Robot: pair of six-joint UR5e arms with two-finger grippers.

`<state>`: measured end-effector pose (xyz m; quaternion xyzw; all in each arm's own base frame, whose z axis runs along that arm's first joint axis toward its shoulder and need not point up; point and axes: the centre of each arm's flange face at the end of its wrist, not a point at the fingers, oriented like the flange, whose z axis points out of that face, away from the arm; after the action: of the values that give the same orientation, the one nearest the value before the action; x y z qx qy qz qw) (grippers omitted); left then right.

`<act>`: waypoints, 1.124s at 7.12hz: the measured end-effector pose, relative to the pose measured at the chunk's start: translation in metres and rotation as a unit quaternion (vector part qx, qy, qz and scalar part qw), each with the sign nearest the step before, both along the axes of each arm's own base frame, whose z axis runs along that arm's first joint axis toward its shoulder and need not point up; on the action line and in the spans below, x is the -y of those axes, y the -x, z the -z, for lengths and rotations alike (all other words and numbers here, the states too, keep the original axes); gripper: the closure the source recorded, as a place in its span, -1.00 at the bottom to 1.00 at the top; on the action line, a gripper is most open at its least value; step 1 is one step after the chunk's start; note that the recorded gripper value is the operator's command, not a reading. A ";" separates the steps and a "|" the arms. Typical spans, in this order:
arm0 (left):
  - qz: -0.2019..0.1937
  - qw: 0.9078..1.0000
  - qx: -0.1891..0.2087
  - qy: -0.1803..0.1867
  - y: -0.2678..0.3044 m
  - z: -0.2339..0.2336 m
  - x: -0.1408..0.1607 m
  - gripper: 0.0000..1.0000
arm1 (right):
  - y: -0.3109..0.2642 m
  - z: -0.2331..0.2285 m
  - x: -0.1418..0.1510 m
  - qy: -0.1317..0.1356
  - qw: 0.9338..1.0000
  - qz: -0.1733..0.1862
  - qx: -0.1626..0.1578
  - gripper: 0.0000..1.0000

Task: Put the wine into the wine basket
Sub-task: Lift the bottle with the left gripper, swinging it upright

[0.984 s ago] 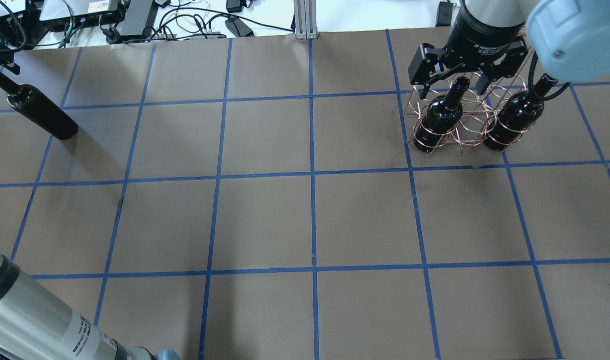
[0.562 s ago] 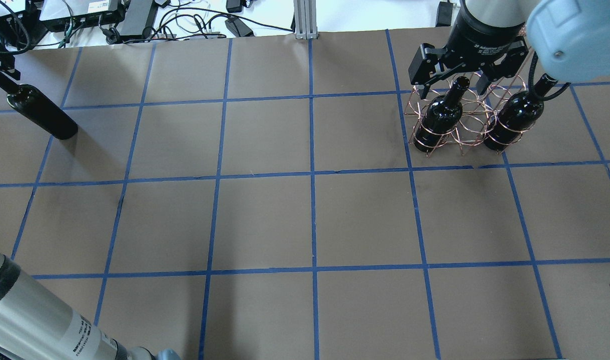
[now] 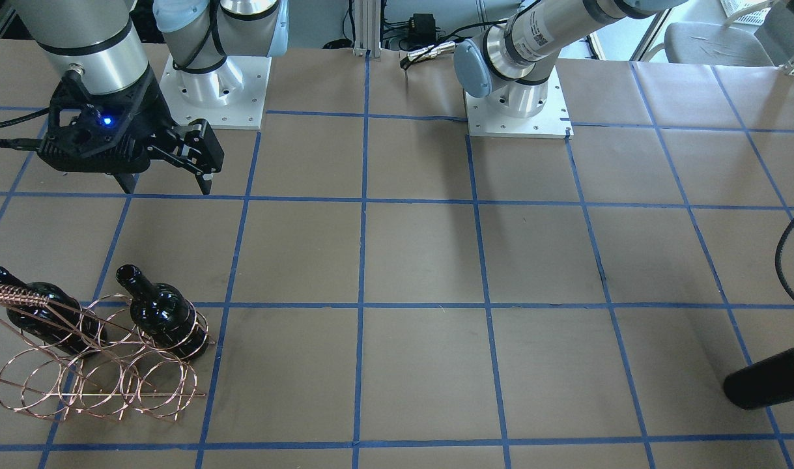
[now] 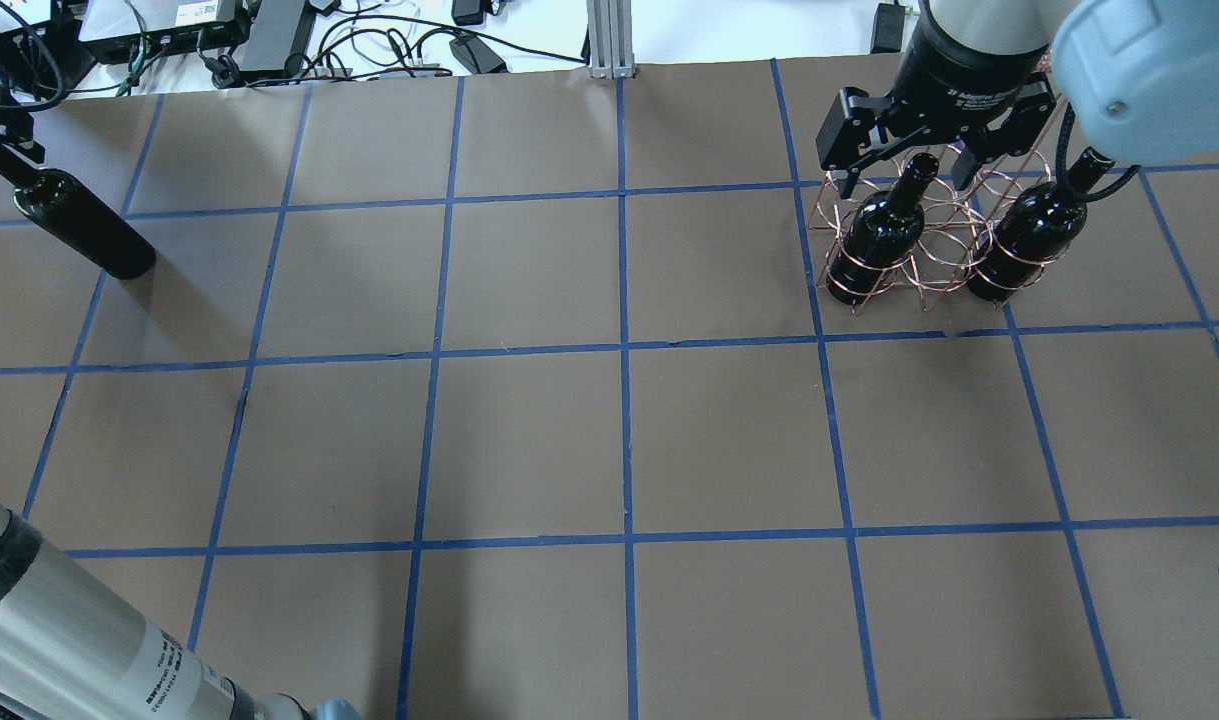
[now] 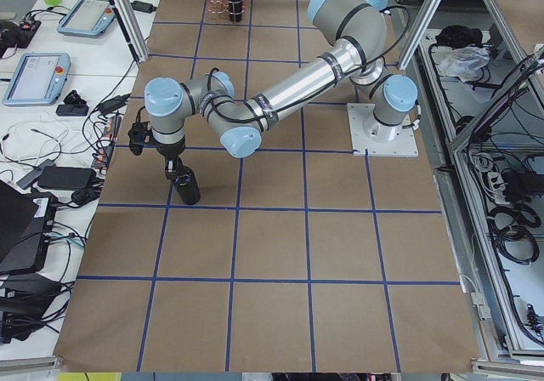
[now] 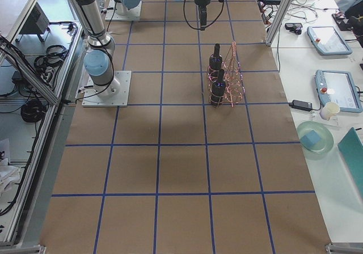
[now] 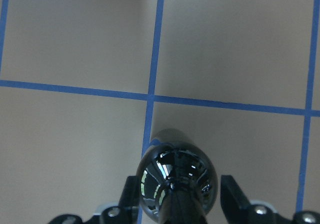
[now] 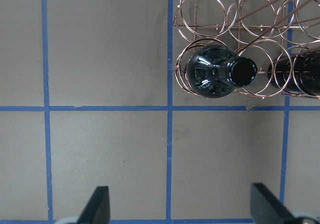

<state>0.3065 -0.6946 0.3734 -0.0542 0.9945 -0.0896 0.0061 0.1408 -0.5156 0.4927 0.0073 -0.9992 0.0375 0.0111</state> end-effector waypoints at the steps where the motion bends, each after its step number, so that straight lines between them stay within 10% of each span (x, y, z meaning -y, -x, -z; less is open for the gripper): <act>1: 0.000 1.000 0.000 -0.001 0.000 0.001 0.000 1.00 | 0.000 0.000 0.000 0.000 1.000 0.000 0.000 -1.00; 8: -0.003 1.000 0.000 -0.001 0.019 -0.016 -0.005 1.00 | 0.001 0.000 0.000 0.001 1.000 0.001 0.000 -1.00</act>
<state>0.2874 -0.6898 0.3891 -0.0577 0.9944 -0.0883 0.0066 0.1400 -0.5159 0.4928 0.0066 -0.9992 0.0380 0.0111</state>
